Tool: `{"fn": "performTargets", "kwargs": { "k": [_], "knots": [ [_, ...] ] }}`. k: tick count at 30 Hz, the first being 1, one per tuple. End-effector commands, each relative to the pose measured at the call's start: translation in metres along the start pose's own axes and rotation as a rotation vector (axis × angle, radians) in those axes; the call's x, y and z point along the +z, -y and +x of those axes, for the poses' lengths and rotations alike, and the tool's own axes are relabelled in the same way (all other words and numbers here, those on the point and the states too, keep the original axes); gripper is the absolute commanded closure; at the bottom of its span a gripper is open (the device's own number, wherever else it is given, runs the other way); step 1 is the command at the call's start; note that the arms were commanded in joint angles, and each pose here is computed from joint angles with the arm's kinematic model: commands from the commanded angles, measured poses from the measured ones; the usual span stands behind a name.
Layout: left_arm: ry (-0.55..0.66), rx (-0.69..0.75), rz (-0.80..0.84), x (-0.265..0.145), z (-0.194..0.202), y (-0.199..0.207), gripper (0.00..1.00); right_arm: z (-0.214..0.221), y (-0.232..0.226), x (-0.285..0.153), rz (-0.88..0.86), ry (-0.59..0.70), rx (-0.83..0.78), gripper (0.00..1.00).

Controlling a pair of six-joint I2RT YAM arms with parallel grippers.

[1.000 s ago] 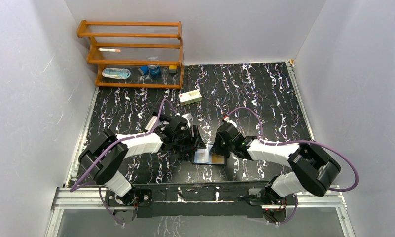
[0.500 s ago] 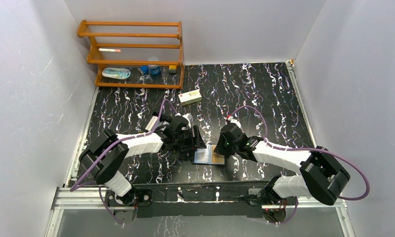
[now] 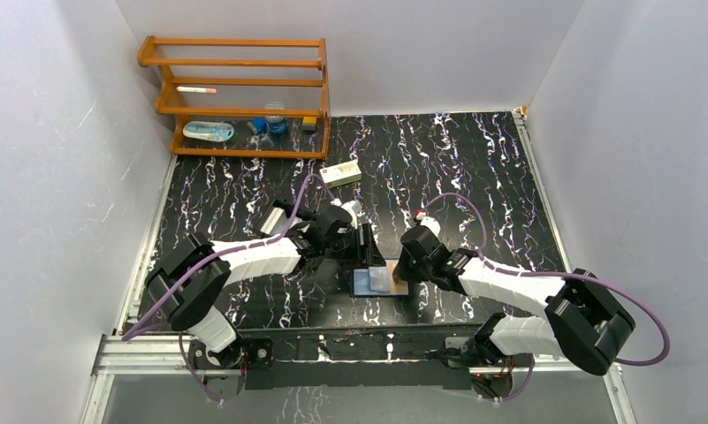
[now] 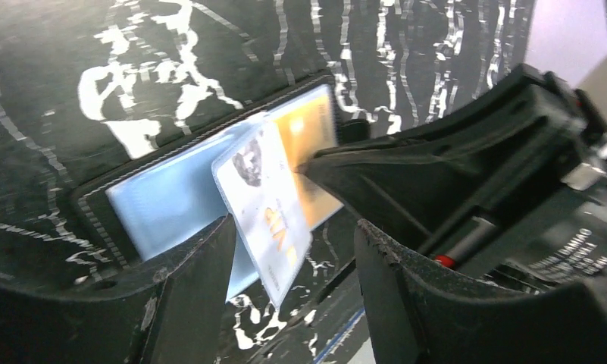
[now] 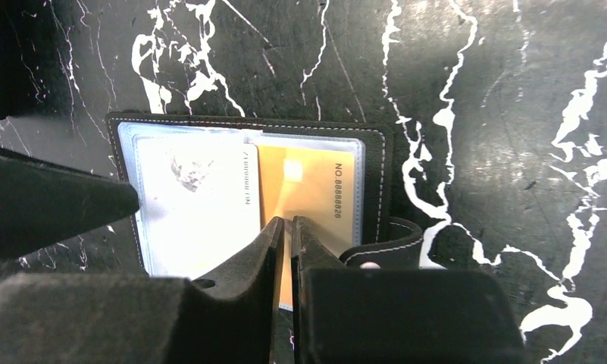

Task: Put the credit cards into the card holder
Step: Turn over the card slot in the card holder.

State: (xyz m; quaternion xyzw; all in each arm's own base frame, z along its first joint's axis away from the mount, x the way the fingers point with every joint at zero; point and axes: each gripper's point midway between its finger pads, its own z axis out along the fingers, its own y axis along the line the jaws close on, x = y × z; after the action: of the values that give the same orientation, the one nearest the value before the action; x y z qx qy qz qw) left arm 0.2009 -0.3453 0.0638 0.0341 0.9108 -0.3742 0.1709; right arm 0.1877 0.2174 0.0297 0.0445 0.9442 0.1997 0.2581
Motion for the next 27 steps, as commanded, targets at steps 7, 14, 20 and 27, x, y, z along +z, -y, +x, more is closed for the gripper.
{"fn": "performTargets", "kwargs": {
  "k": [7,14,20,27],
  "knots": [
    [-0.016,0.054,0.124,0.014,0.000,0.052,0.43,-0.038,0.021,-0.027,0.079,0.167,0.033,0.83],
    [-0.040,0.097,0.158,0.027,0.003,0.068,0.43,-0.065,0.030,-0.055,0.094,0.283,0.080,0.82],
    [-0.032,0.117,0.179,0.031,-0.002,0.082,0.43,-0.046,0.022,-0.049,0.023,0.206,0.120,0.83],
    [-0.038,0.118,0.201,0.034,0.002,0.090,0.43,-0.021,0.042,-0.033,0.083,0.138,0.181,0.86]
  ]
}}
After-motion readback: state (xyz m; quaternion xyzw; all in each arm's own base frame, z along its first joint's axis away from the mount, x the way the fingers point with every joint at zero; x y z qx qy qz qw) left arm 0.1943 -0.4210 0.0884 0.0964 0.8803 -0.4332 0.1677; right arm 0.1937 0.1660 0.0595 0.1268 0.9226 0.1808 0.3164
